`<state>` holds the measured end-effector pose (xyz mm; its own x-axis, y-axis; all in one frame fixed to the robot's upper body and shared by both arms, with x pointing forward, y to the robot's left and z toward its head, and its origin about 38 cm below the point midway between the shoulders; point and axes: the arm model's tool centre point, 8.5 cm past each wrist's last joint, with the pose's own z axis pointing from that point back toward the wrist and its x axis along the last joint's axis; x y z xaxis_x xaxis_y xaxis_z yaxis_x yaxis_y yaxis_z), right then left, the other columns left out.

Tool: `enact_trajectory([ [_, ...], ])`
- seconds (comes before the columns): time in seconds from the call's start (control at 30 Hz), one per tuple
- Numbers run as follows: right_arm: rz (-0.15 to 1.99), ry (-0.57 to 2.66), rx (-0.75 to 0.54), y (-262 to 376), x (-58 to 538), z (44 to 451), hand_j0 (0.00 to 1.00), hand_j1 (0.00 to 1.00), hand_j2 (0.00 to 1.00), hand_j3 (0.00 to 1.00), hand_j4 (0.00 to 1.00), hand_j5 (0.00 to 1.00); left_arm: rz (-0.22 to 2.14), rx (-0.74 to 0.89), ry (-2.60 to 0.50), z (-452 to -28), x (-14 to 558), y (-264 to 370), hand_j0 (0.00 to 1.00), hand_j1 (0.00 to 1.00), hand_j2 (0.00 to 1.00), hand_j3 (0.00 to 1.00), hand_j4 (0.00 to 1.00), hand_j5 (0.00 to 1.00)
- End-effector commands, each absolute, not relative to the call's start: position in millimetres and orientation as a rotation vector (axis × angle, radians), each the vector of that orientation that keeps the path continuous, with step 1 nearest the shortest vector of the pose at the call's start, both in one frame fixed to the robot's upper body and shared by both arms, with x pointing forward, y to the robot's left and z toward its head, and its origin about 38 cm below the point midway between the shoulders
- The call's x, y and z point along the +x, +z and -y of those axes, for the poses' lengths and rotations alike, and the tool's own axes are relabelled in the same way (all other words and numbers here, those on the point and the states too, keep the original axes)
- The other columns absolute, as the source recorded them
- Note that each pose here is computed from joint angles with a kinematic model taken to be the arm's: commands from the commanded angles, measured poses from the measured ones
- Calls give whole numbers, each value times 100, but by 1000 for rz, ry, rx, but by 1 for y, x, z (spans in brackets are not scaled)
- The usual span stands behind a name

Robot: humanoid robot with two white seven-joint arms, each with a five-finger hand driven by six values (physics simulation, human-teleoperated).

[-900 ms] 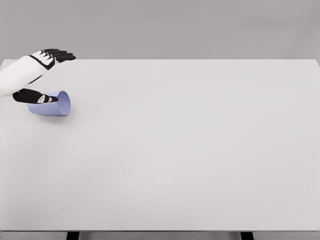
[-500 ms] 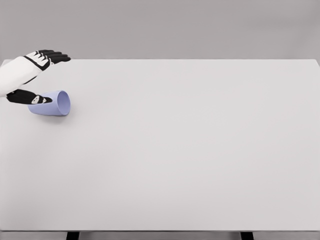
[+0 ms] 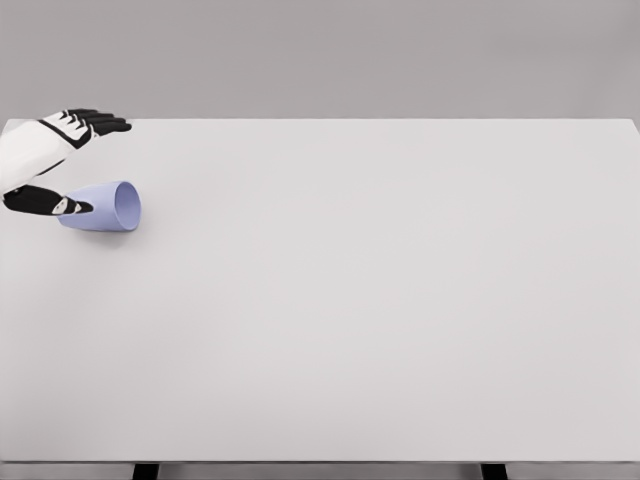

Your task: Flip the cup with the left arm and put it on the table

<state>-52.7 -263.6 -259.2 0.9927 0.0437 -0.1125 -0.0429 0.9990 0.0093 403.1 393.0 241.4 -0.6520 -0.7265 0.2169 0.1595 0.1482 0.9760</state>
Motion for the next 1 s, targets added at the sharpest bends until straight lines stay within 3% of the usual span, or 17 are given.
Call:
enact_trajectory([
  [0.0,-113,44,7,-259,-53,264,100,100,100,100,100,100,1715,544,-1582,-396,403,241,100,100,100,100,100,100],
  [0.23,-113,44,7,-259,-53,264,100,100,100,100,100,100,1687,400,-1508,-371,401,218,100,100,100,100,100,100],
  [0.53,-112,44,7,-259,-52,264,100,100,100,100,100,100,1439,377,-1416,-380,413,199,100,100,100,100,100,100],
  [0.97,-112,44,7,-259,-52,264,100,100,100,100,100,100,1311,412,-1322,-389,437,186,100,100,100,100,100,100],
])
